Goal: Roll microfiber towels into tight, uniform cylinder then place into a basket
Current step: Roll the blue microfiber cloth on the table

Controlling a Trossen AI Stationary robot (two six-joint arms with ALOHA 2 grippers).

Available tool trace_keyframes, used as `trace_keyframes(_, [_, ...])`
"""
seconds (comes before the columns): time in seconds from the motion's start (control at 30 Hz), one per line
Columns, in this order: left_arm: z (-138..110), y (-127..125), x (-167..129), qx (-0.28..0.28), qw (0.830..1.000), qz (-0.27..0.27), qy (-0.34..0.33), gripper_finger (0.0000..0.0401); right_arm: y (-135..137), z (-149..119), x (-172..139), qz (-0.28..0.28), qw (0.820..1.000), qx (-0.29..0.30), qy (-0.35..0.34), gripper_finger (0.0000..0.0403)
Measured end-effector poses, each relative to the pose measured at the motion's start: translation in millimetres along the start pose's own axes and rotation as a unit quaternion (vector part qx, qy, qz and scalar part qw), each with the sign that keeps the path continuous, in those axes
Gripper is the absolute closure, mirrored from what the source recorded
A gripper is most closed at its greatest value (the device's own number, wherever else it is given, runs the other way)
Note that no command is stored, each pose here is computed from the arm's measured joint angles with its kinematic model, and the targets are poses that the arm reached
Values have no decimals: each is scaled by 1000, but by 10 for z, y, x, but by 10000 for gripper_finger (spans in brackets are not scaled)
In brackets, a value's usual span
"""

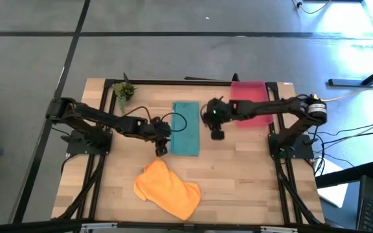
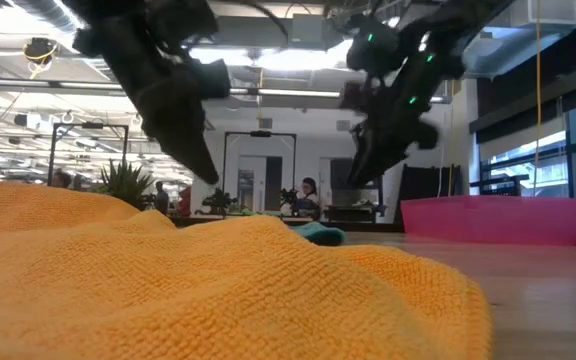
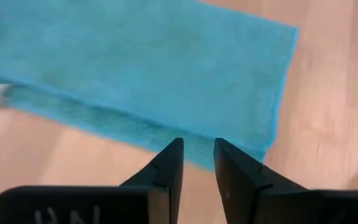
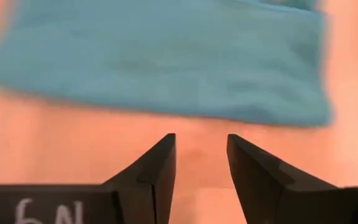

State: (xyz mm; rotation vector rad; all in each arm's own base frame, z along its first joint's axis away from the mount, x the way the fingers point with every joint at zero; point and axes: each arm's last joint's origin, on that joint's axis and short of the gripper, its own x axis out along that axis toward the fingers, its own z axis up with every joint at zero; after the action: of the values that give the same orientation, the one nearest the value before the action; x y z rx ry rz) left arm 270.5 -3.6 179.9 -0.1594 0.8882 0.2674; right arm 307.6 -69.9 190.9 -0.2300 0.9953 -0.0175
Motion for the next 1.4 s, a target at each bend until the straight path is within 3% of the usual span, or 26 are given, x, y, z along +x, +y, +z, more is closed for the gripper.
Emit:
trace_keyframes(0.2, [31,11,-225,3,999,23,-28,321,485,153,23,98,992,-72,-35,257])
trace_keyframes(0.4, [29,6,-262,2,999,22,-30,321,758,254,181,100,987,-110,-61,257])
trace_keyframes(0.87, [-5,-31,-265,10,1000,20,-19,321,901,172,567,110,978,-170,-42,257])
trace_keyframes(1.17, [-14,-37,-267,11,1000,20,-16,321,931,133,771,113,978,-172,-40,259])
trace_keyframes(1.27, [-14,-37,-267,12,1000,20,-16,321,942,124,831,115,978,-170,-41,273])
trace_keyframes(1.4, [-13,-37,-267,11,1000,20,-16,321,946,129,837,113,978,-170,-46,327])
